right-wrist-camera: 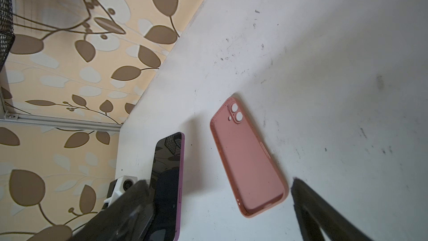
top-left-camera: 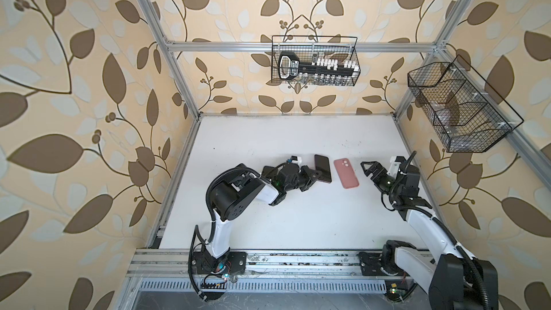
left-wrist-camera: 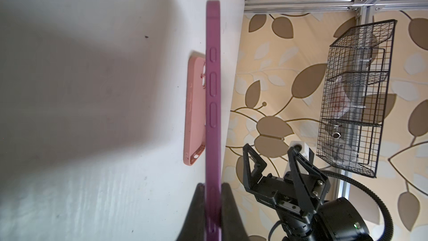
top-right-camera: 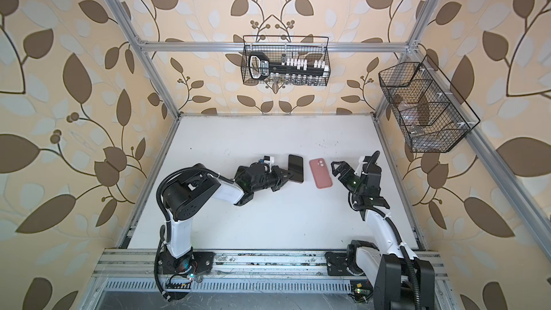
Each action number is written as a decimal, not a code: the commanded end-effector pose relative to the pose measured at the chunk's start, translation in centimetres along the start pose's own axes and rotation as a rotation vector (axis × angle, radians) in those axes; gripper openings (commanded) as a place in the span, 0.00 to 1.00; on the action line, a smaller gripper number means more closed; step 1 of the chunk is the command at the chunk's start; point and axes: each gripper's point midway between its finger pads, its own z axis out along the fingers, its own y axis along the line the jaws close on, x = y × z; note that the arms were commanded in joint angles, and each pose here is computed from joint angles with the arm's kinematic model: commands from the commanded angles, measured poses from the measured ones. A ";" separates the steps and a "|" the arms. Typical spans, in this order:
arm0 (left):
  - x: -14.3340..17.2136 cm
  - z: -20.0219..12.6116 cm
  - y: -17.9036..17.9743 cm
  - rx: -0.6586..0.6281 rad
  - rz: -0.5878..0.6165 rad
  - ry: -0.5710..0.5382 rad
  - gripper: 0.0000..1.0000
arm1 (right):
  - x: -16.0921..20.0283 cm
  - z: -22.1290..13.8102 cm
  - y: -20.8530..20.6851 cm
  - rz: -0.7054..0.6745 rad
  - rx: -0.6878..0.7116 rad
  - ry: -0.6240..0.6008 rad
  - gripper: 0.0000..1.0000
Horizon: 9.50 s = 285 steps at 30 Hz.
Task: Take the phone out of the phone case
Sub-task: Place the phone at the center of the table, then pick up the phone from the center of the table.
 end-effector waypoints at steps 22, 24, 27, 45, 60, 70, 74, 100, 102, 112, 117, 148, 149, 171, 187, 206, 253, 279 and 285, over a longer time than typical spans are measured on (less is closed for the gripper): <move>0.4 0.8 0.4 0.052 0.012 -0.021 0.00 | 0.6 0.0 -0.8 0.018 0.000 0.011 0.97; 0.4 0.8 0.7 0.044 0.005 -0.026 0.00 | 0.5 0.0 -0.7 0.017 -0.001 0.010 0.97; 0.4 0.7 1.2 0.036 -0.009 -0.030 0.00 | 0.5 0.0 -0.8 0.019 -0.002 0.010 0.97; 1.0 1.1 2.8 -0.015 -0.053 -0.026 0.02 | 0.7 0.1 -0.9 0.027 -0.005 0.013 0.97; 1.4 1.2 3.8 -0.044 -0.077 -0.021 0.19 | 0.6 0.0 -0.9 0.027 -0.008 0.010 0.97; 1.5 1.2 4.2 -0.055 -0.086 -0.019 0.25 | 0.6 0.0 -0.9 0.032 -0.010 0.011 0.97; 1.6 1.2 4.4 -0.065 -0.087 -0.017 0.26 | 0.6 0.0 -0.9 0.032 -0.011 0.011 0.97; 1.5 0.4 5.7 -0.182 -0.055 -0.031 0.59 | 0.6 0.1 -0.9 0.032 -0.012 0.010 0.97; 1.5 0.4 5.7 -0.189 -0.052 -0.030 0.62 | 0.6 0.1 -1.0 0.033 -0.010 0.010 0.97; 1.8 -0.3 6.5 -0.311 -0.012 -0.024 0.70 | 0.6 0.0 -1.1 0.036 -0.010 0.010 0.97; 1.9 -0.8 6.9 -0.366 0.001 -0.027 0.71 | 0.6 0.0 -1.2 0.037 -0.010 0.011 0.96; -0.8 -7.9 -4.2 -0.582 0.412 -0.077 0.99 | -0.1 -0.9 2.4 -0.151 -0.013 0.024 0.98; -1.2 -8.8 -4.5 -0.604 0.420 -0.088 0.99 | 0.0 -0.9 2.9 -0.172 -0.012 0.026 0.98; -8.3 -23.4 -0.9 -1.080 0.632 -0.043 0.99 | 6.9 1.9 16.3 -0.615 -0.091 0.167 1.00; -10.7 -19.0 6.0 -1.176 0.649 0.063 0.99 | 10.7 3.1 16.9 -0.615 -0.172 0.251 1.00; -11.6 -17.4 9.6 -1.227 0.655 0.121 0.98 | 8.5 2.2 13.7 -0.563 -0.139 0.228 1.00; -11.4 -16.8 11.6 -1.219 0.632 0.160 0.87 | 8.0 2.0 13.0 -0.556 -0.126 0.221 1.00; -11.0 -16.0 13.3 -1.193 0.591 0.207 0.65 | 7.3 1.7 12.7 -0.554 -0.120 0.212 1.00; -11.2 -16.6 12.1 -1.205 0.586 0.187 0.61 | 7.3 1.7 12.5 -0.551 -0.117 0.214 1.00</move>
